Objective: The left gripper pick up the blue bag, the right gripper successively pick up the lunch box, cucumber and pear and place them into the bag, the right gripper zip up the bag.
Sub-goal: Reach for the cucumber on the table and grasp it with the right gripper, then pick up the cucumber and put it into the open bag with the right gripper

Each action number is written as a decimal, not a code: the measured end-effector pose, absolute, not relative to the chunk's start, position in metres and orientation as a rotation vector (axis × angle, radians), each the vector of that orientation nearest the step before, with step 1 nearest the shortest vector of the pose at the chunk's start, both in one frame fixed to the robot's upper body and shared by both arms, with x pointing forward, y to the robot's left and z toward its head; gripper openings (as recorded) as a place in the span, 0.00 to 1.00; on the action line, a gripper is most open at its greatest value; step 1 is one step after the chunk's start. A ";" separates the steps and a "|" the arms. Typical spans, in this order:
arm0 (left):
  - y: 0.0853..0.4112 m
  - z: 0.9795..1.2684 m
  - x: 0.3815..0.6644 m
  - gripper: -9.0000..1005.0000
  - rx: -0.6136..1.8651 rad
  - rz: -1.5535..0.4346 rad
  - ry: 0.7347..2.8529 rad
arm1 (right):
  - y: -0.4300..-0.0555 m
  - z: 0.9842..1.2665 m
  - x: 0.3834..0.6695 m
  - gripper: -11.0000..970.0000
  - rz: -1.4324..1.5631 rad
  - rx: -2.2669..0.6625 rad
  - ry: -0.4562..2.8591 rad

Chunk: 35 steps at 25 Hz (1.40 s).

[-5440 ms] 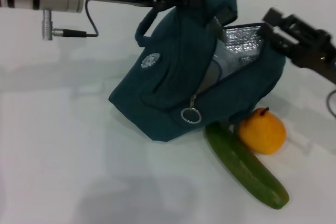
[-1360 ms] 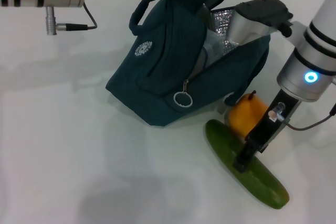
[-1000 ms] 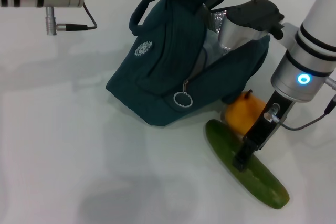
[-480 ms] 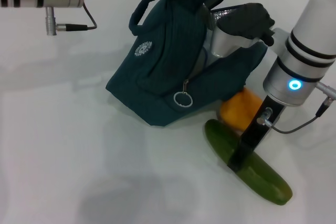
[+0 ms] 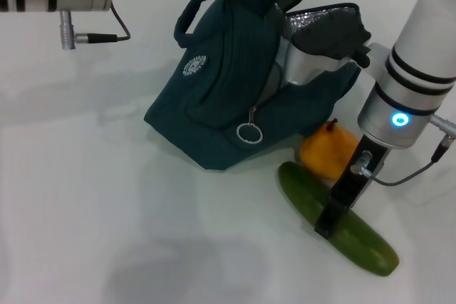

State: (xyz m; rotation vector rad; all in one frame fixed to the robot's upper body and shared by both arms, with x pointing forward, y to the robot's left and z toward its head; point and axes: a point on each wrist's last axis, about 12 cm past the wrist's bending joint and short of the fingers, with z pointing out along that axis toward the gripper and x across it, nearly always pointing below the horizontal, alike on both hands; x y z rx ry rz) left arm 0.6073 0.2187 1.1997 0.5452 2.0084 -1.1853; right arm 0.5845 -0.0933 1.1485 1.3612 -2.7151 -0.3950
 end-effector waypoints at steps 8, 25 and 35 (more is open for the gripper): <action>0.218 1.200 0.607 0.06 0.545 -1.188 2.006 | -0.094 1.146 0.583 0.74 -0.371 1.368 -2.707; 0.226 1.201 0.608 0.06 0.532 -1.173 2.008 | -0.134 1.148 0.584 0.65 -0.643 1.242 -2.707; 0.225 1.203 0.609 0.06 0.535 -1.169 2.010 | -0.195 1.143 0.574 0.65 -1.009 1.067 -2.709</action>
